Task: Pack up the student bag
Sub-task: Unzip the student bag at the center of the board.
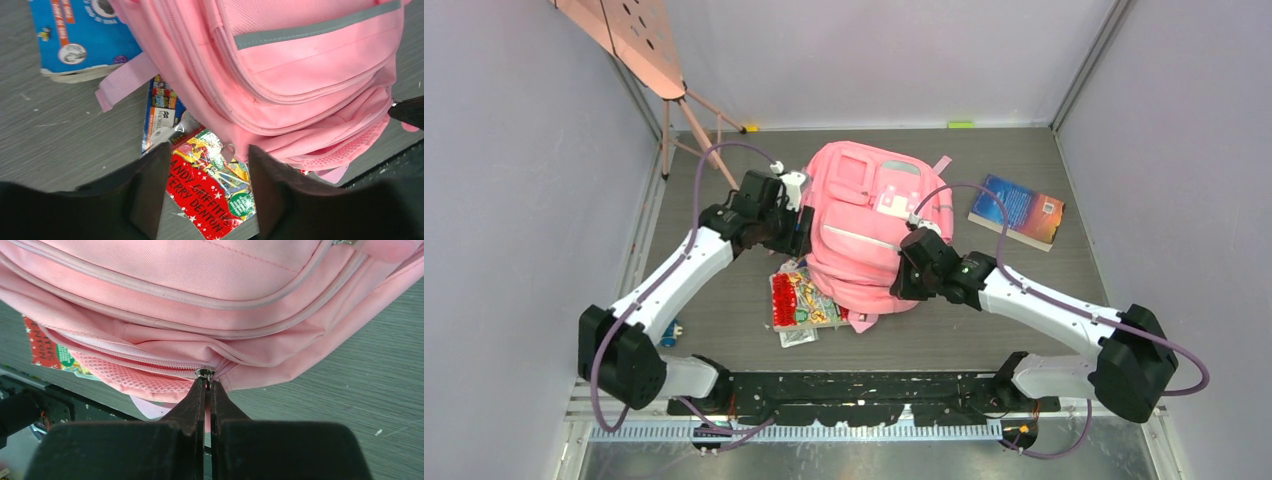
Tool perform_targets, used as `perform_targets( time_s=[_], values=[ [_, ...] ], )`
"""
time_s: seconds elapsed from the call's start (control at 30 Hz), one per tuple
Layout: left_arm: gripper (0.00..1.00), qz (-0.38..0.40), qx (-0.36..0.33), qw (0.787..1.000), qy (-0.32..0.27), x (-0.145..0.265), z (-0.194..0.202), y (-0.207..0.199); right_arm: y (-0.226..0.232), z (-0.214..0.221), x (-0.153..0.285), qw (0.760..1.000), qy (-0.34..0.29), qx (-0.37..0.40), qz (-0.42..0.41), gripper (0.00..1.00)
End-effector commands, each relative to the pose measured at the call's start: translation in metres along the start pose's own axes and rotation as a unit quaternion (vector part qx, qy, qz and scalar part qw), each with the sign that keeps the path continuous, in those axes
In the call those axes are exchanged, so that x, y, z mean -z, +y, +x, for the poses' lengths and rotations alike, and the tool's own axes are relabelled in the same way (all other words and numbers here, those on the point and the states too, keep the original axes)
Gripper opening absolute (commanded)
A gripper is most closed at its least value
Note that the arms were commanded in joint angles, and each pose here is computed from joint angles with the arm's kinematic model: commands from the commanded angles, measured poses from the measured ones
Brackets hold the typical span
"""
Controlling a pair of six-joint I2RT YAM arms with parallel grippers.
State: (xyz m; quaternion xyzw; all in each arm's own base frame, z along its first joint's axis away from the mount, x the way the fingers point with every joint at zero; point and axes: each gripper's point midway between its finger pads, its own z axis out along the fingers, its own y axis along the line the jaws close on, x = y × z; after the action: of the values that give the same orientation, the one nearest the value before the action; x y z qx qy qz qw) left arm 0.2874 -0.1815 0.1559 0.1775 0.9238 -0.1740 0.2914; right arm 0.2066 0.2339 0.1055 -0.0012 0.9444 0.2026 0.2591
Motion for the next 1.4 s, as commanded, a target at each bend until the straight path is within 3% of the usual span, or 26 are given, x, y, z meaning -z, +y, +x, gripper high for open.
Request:
perform_targets(
  time_s=[0.0,0.1,0.27,0.6,0.77,1.17,1.37],
  values=[
    [0.7,-0.009,-0.12,0.99,-0.077,0.033,-0.022,-0.018,-0.015,-0.003,0.008,1.0,-0.015,0.014,0.012,0.01],
    [0.81,0.01,-0.201,0.974,-0.1,0.04,-0.022,-0.043,-0.012,-0.006,0.015,0.999,-0.024,0.021,0.0,0.0],
    [0.81,0.07,-0.265,0.957,-0.094,0.031,-0.012,-0.083,-0.007,-0.006,0.019,0.999,-0.026,0.019,-0.015,0.0],
    [0.65,0.155,-0.259,0.947,-0.113,-0.003,-0.019,-0.128,0.001,-0.008,0.023,0.998,-0.037,0.019,-0.045,0.01],
    [0.61,0.189,-0.264,0.941,-0.094,-0.017,-0.008,-0.147,0.001,-0.009,0.026,0.998,-0.043,0.021,-0.048,0.0],
    [0.6,0.184,-0.269,0.944,-0.052,-0.051,0.013,-0.148,0.004,-0.008,0.027,0.997,-0.044,0.022,-0.063,0.0],
    [0.49,0.18,-0.269,0.945,-0.051,-0.057,0.012,-0.152,0.003,-0.006,0.027,0.997,-0.046,0.021,-0.064,0.0]
  ],
)
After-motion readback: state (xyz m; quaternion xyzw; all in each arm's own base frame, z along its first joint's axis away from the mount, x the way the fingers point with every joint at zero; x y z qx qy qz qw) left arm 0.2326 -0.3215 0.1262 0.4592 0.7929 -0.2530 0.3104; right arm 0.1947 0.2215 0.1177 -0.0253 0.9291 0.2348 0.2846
